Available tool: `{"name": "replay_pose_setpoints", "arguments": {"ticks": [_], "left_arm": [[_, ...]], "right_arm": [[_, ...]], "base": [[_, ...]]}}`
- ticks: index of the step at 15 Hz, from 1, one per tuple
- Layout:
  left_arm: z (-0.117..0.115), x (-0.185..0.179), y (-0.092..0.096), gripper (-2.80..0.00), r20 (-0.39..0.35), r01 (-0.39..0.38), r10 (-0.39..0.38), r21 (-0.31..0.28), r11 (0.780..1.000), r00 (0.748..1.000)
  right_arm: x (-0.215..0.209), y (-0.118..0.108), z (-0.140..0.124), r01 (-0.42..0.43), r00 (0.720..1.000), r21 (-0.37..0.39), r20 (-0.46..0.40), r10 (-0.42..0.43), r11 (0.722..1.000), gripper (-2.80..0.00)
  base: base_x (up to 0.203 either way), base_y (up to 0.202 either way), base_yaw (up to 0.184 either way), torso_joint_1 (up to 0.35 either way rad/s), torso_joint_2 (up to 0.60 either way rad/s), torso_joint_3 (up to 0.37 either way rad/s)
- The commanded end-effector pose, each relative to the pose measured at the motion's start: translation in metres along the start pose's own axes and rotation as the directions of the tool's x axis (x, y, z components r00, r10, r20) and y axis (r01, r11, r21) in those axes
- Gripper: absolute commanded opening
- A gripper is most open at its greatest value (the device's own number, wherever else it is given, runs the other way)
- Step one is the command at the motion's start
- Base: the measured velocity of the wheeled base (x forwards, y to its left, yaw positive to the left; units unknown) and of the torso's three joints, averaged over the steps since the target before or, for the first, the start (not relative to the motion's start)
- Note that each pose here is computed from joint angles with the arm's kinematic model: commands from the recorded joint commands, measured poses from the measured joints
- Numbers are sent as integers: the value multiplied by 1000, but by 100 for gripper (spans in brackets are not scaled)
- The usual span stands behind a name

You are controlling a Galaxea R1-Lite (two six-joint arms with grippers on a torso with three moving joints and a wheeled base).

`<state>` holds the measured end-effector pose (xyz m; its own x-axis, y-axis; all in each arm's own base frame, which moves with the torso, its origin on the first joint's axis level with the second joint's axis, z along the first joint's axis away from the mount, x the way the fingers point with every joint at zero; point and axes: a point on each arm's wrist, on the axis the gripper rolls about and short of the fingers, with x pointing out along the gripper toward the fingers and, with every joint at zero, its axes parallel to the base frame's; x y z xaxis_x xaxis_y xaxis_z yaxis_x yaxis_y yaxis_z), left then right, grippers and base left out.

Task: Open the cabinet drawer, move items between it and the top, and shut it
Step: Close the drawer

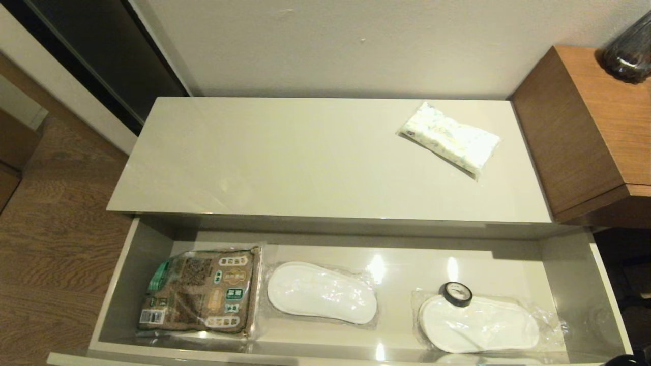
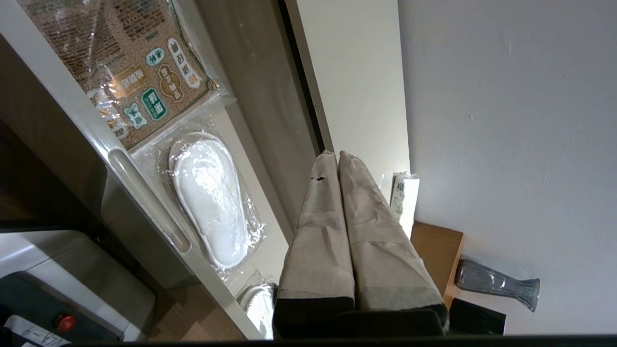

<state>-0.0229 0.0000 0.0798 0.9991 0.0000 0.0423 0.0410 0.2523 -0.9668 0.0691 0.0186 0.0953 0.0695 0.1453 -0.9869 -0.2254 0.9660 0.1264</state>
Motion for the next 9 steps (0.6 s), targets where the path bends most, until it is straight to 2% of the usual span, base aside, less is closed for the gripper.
{"name": "replay_pose_setpoints", "arguments": {"ticks": [1,2,4,6,7,9], "left_arm": [[0,0,0,-280,0,-1,1,-8,1000,1000],[0,0,0,-280,0,-1,1,-8,1000,1000],[0,0,0,-280,0,-1,1,-8,1000,1000],[0,0,0,-280,0,-1,1,-8,1000,1000],[0,0,0,-280,0,-1,1,-8,1000,1000],[0,0,0,-280,0,-1,1,-8,1000,1000]], "right_arm": [[5,-1,-3,-1,1000,3,-25,1,1000,-280],[11,-1,1,0,1000,4,-25,0,1000,-280],[30,-4,15,2,995,13,-96,-1,1000,-280],[50,-6,31,4,991,15,-132,-2,1000,-280],[61,-7,39,4,990,15,-141,-2,1000,-280],[73,-8,50,3,994,6,-106,-2,1000,-280]], "base": [[0,0,0,0,0,0],[0,0,0,0,0,0],[0,0,0,0,0,0],[0,0,0,0,0,0],[0,0,0,0,0,0],[0,0,0,0,0,0]]}}
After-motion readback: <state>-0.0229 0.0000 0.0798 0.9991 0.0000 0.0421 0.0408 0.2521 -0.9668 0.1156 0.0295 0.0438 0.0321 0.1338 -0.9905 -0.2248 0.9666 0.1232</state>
